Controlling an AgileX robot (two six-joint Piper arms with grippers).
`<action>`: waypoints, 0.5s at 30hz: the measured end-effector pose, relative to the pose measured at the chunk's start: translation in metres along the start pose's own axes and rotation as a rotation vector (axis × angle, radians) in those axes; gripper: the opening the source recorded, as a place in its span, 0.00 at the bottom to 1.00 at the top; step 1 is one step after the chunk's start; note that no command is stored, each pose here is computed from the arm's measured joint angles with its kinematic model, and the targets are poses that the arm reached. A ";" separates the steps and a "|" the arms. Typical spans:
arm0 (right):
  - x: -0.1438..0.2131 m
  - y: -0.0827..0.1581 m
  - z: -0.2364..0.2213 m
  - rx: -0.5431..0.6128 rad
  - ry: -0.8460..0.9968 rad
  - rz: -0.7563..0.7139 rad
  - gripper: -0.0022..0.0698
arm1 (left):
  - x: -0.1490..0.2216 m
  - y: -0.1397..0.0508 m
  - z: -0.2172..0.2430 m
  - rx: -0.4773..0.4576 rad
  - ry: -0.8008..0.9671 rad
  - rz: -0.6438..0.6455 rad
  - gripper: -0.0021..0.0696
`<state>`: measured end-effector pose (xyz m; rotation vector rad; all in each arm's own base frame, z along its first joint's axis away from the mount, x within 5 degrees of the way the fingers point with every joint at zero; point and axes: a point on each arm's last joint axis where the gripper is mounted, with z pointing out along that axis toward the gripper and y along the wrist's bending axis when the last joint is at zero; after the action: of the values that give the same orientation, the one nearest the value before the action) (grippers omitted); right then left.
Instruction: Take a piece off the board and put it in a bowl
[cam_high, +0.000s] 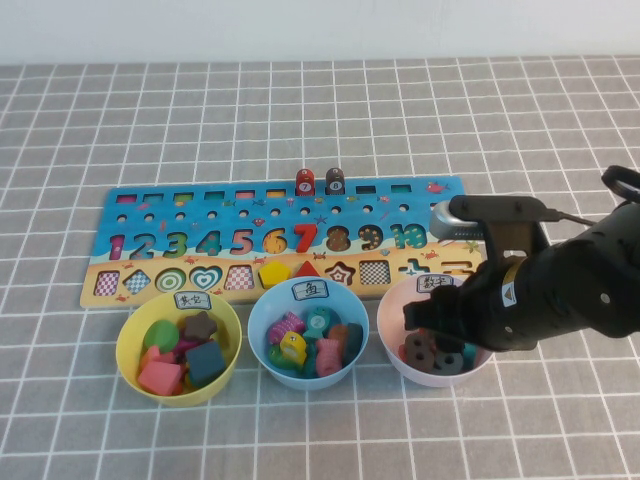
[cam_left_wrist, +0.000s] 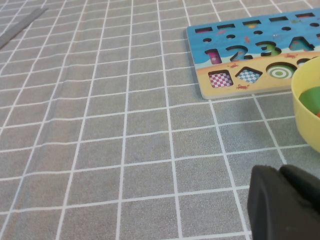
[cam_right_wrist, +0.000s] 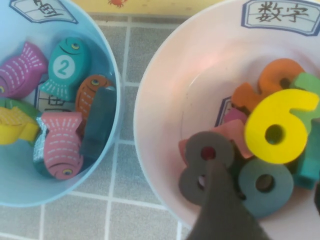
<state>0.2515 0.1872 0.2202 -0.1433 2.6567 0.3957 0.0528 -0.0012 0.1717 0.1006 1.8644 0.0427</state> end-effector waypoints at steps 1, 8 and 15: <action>0.000 0.000 0.000 -0.001 0.001 0.002 0.52 | 0.000 0.000 0.000 0.000 0.000 0.000 0.02; 0.000 0.000 -0.001 -0.002 0.003 0.006 0.50 | 0.000 0.000 0.000 0.000 0.000 0.000 0.02; 0.001 -0.004 -0.027 0.027 -0.004 -0.039 0.24 | 0.000 0.000 0.000 0.000 0.000 0.000 0.02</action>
<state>0.2396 0.1755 0.2416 -0.1856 2.6501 0.3464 0.0528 -0.0012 0.1717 0.1006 1.8644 0.0427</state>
